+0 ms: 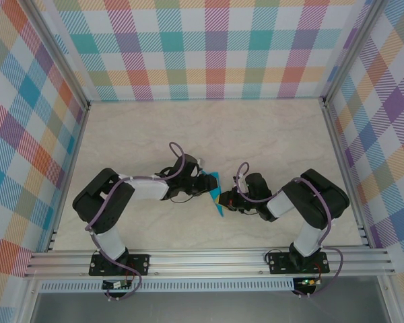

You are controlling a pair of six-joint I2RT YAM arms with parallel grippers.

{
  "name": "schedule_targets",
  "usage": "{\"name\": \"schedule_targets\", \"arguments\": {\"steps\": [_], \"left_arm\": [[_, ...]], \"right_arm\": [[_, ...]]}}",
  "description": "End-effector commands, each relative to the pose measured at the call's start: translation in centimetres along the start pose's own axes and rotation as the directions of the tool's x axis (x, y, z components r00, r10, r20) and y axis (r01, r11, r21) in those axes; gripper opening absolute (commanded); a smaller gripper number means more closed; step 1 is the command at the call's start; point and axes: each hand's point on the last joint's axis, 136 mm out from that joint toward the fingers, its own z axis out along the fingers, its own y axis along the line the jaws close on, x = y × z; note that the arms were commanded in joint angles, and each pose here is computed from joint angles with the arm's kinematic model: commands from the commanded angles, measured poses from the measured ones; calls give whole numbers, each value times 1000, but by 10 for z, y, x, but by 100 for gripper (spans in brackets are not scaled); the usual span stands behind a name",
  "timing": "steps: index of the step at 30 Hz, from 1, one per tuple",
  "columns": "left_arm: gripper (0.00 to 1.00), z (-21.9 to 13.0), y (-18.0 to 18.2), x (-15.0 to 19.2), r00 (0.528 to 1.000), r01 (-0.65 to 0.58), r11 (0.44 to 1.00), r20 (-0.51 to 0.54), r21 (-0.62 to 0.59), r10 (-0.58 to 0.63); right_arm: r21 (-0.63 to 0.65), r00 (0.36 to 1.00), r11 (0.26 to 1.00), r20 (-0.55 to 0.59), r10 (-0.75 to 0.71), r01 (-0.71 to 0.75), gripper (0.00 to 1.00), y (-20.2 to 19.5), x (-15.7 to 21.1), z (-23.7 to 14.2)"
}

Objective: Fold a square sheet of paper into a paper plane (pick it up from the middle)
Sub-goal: Fold the wing for the fifth time at the center of the table.

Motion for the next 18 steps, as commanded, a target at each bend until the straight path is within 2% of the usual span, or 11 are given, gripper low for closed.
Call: {"name": "schedule_targets", "arguments": {"steps": [1, 9, 18], "left_arm": [[38, 8, -10, -3, 999, -41, 998, 0, 43, 41], [38, 21, 10, 0, 1000, -25, 1000, -11, -15, 25], [36, 25, 39, 14, 999, -2, 995, -46, -101, -3]], "right_arm": [[93, 998, 993, -3, 67, -67, 2, -31, 9, -1], [116, 996, 990, 3, 84, -83, 4, -35, 10, -3], [162, 996, 983, -2, 85, -84, 12, -31, 11, -12]]}}
